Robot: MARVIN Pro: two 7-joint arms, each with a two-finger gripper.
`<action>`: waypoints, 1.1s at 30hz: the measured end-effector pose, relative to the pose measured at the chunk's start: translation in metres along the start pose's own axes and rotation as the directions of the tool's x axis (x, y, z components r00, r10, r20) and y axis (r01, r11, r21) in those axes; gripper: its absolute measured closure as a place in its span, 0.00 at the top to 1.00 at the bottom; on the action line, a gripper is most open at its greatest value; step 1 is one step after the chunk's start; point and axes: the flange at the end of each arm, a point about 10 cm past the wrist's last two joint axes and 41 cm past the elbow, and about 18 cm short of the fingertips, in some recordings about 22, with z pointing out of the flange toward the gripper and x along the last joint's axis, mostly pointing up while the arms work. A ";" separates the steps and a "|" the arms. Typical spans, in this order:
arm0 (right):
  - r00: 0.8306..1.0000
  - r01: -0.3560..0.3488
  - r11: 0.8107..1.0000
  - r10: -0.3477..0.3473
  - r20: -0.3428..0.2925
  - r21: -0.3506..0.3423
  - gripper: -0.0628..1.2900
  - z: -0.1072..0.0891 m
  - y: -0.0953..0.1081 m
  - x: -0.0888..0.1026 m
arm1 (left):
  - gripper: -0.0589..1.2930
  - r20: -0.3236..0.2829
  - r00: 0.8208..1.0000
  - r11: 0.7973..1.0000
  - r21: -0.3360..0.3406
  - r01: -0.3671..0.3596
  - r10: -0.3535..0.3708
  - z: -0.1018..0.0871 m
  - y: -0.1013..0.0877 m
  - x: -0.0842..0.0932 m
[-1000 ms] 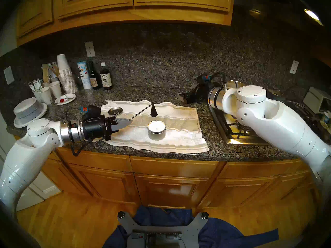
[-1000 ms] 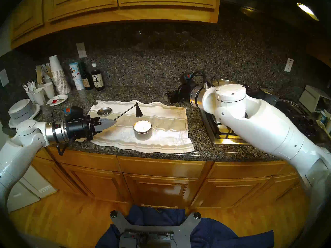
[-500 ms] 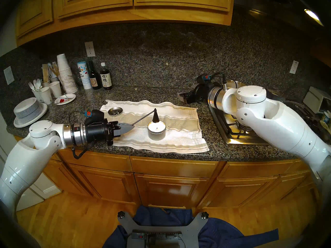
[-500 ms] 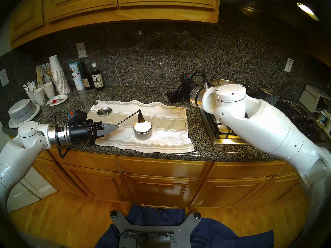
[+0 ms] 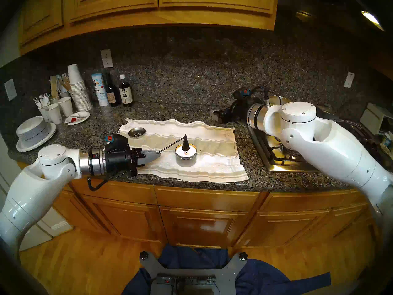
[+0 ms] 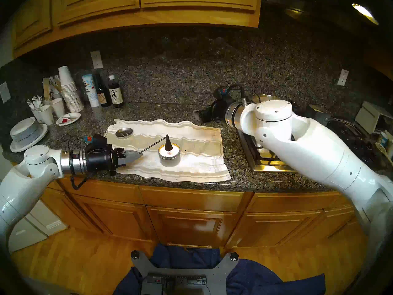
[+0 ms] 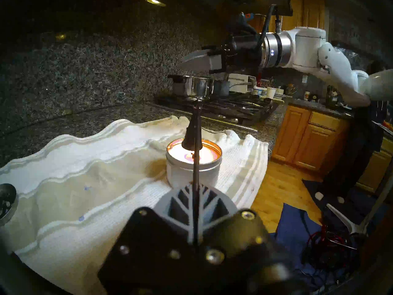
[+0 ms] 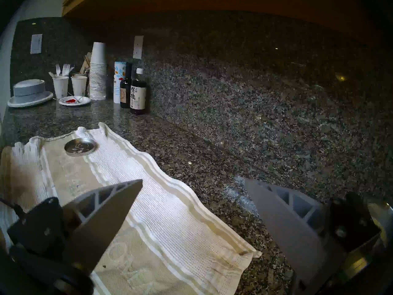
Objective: Put out candle flame
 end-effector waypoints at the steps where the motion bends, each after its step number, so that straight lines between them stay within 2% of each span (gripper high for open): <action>1: 1.000 0.000 1.000 0.000 0.000 0.000 0.97 0.000 0.000 0.000 | 0.03 0.004 1.000 1.000 0.000 0.000 0.000 0.001 0.000 -0.001; 21: 1.000 0.000 1.000 0.000 0.000 0.000 0.97 0.000 0.000 0.000 | 0.03 0.052 0.999 1.000 -0.012 -0.010 0.011 0.006 0.001 -0.005; 33: 1.000 0.000 1.000 0.000 0.000 0.000 0.97 0.000 0.000 0.000 | 0.03 0.059 0.998 1.000 -0.013 -0.013 0.014 0.005 0.000 -0.005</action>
